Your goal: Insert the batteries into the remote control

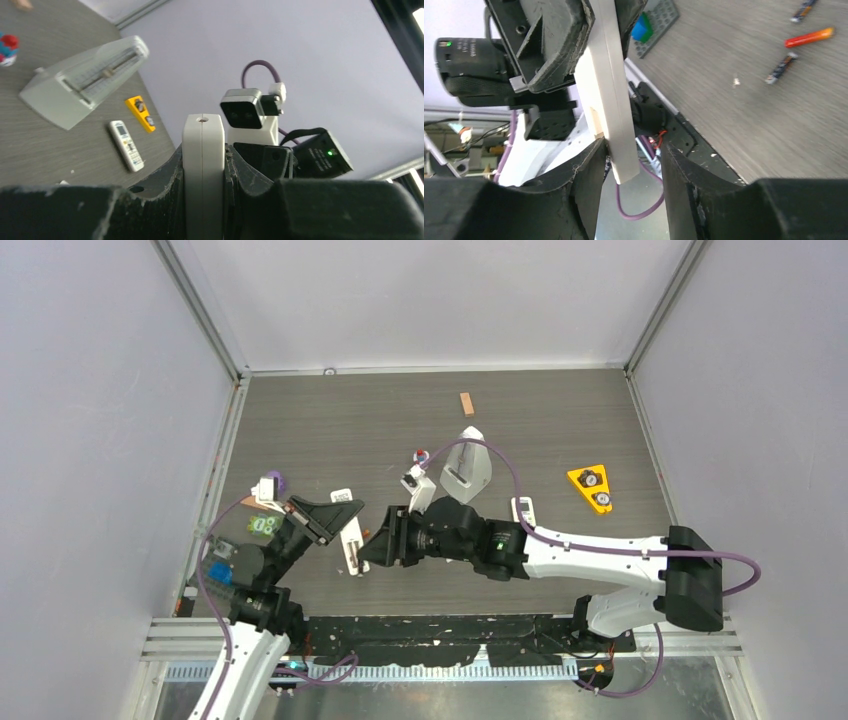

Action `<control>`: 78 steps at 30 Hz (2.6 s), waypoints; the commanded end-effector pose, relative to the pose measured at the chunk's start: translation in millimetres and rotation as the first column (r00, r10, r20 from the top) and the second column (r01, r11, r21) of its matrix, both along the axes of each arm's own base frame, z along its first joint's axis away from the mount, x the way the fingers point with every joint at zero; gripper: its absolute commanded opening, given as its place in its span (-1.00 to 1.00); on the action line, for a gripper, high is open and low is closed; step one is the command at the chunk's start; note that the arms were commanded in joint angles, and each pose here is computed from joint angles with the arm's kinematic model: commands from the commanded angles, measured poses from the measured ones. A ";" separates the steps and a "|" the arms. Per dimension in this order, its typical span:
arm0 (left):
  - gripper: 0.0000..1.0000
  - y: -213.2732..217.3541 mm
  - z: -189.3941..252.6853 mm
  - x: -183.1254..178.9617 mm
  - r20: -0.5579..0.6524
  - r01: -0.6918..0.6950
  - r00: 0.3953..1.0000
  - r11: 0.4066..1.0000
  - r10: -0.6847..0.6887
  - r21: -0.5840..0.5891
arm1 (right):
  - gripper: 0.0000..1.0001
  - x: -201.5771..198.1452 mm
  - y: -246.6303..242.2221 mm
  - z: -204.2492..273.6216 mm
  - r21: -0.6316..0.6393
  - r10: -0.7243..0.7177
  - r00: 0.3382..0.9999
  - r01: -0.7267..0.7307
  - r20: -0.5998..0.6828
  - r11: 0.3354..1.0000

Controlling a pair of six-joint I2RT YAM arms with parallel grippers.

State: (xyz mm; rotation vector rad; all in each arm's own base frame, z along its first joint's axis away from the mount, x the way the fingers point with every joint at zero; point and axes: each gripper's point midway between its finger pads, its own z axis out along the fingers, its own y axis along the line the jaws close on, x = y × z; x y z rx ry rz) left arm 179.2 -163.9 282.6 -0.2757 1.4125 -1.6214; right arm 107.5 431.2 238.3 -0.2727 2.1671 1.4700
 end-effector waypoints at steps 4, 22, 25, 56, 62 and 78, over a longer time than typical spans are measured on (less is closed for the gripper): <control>-1.00 11.0 -51.1 33.9 -0.215 -0.117 0.964 0.974 0.159 0.194 | 0.06 40.1 -22.8 -28.9 -0.116 -0.136 0.991 0.137 0.021 0.984; -1.00 46.2 -163.0 109.0 -0.376 -0.211 0.781 0.778 0.499 0.592 | 0.27 66.0 -52.7 -167.6 -0.480 -0.059 0.998 0.058 0.013 0.876; -1.00 52.2 -157.5 108.9 -0.346 -0.217 0.780 0.743 0.522 0.633 | 0.29 57.5 -59.2 -177.9 -0.565 0.031 0.996 0.022 0.083 0.825; -1.00 117.5 -10.2 54.7 0.088 -0.516 0.749 0.495 0.657 0.699 | 0.10 -81.6 -4.3 -193.9 -0.694 0.076 0.990 -0.140 -0.123 0.706; -1.00 122.0 -20.2 48.7 0.104 -0.520 0.744 0.474 0.661 0.710 | 0.02 -91.5 3.4 -205.6 -0.722 0.019 0.988 -0.123 -0.150 0.681; -1.00 126.5 -30.4 37.6 0.105 -0.518 0.739 0.463 0.665 0.719 | -0.30 -78.5 -12.2 -230.4 -0.846 0.004 0.999 -0.041 -0.046 0.532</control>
